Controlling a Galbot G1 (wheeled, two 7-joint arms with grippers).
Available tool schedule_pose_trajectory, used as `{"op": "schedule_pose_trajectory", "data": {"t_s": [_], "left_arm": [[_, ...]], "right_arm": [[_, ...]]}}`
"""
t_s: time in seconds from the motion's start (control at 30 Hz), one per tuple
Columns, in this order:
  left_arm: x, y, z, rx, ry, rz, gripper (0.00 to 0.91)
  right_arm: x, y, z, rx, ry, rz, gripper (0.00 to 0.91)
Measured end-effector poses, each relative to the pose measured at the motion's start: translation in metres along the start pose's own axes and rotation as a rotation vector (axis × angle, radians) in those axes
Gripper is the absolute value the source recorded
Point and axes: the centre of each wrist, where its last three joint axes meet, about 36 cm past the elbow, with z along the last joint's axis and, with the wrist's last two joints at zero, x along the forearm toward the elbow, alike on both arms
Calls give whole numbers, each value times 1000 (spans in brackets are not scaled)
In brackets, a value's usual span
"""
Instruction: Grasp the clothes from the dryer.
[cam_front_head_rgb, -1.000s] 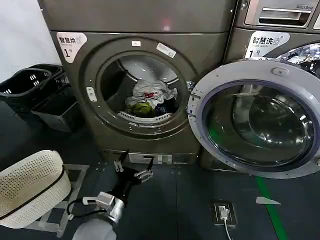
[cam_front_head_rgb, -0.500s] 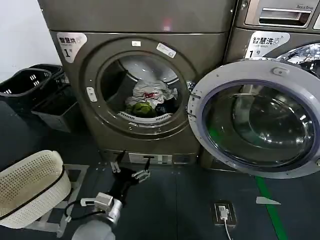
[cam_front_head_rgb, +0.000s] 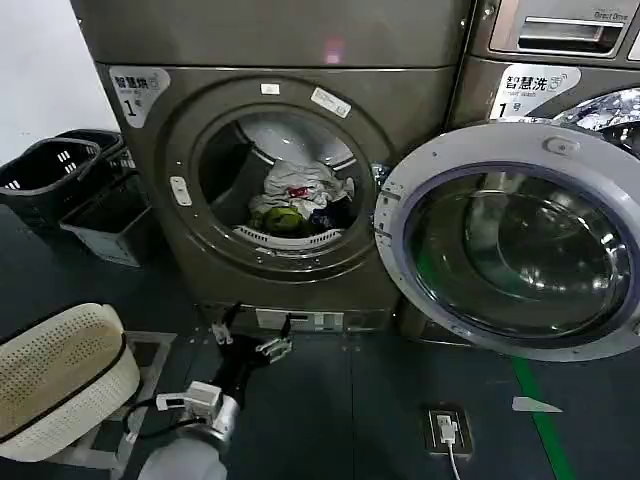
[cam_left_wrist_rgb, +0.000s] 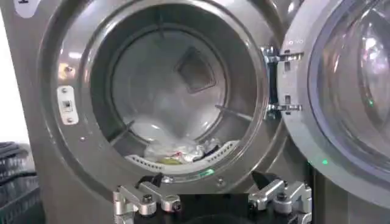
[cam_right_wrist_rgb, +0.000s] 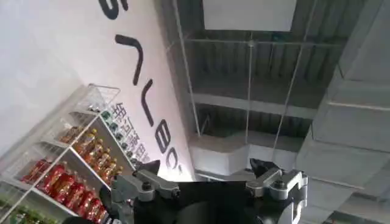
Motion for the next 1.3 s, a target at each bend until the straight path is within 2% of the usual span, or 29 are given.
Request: {"op": "schedule_pose_trajectory", "data": {"t_s": [1.3], "left_arm": [[-6,1,4,0,-1,-1,907]], "right_arm": [[6,10,-2,-25,-12,-4,907]]}}
